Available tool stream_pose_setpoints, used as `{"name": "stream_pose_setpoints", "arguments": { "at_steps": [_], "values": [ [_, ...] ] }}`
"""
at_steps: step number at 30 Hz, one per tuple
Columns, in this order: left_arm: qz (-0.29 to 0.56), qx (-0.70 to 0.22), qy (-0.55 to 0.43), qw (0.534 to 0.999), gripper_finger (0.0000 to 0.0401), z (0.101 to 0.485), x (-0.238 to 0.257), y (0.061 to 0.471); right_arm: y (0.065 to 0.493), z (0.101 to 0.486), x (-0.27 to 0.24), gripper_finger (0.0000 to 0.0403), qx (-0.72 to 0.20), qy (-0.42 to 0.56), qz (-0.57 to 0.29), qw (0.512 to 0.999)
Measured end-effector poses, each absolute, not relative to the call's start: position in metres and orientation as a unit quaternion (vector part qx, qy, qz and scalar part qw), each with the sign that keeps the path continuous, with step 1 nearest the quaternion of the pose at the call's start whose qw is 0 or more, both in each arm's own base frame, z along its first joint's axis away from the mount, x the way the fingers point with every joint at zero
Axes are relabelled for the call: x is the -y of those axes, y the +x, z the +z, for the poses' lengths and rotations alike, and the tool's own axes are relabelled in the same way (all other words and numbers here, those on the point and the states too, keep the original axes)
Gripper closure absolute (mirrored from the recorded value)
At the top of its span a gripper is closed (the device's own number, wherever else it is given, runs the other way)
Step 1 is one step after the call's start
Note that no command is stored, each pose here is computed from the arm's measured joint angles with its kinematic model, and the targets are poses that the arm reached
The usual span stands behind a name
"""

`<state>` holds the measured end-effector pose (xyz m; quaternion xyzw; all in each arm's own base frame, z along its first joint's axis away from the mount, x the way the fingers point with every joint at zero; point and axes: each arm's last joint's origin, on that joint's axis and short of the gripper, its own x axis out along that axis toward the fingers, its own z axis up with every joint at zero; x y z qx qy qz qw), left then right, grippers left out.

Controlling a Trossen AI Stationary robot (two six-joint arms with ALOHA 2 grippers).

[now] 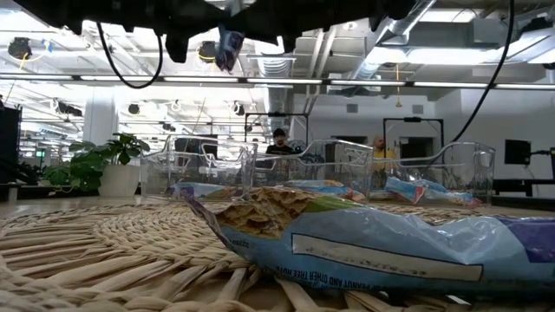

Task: Pick and place Granola Bars by type
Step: Put the blue granola bar into the left transparent bin

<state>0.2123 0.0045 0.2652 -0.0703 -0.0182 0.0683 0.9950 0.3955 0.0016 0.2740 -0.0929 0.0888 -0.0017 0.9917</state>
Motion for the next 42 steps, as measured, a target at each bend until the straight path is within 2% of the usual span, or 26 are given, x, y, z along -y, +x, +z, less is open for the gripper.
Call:
{"name": "stream_pose_setpoints", "arguments": {
  "at_steps": [6,15,19,24,28,32,42],
  "values": [
    [0.185,-0.004,-0.044,0.982,0.04,0.26,-0.011,0.211,0.395,0.274,0.016,0.0311,-0.099,-0.097,-0.087,0.986],
    [0.356,-0.053,0.0,0.933,0.0401,0.251,-0.026,0.204,0.391,0.27,0.046,0.022,-0.118,-0.059,-0.197,0.971],
    [0.411,-0.085,0.013,0.908,0.0401,0.245,-0.038,0.2,0.389,0.268,0.053,0.0192,-0.129,-0.045,-0.208,0.969],
    [0.449,-0.113,0.017,0.886,0.0401,0.24,-0.055,0.195,0.389,0.267,0.053,0.0177,-0.132,-0.046,-0.207,0.968],
    [0.457,-0.127,0.013,0.88,0.0401,0.238,-0.068,0.191,0.389,0.267,0.053,0.0177,-0.132,-0.045,-0.206,0.968],
    [0.422,-0.158,-0.006,0.893,0.0401,0.23,-0.08,0.19,0.389,0.267,0.053,0.0181,-0.132,-0.038,-0.207,0.969],
    [0.378,-0.287,-0.039,0.879,0.0401,0.178,-0.109,0.205,0.39,0.266,0.045,0.0182,-0.138,-0.04,-0.197,0.97]
  ]
}}
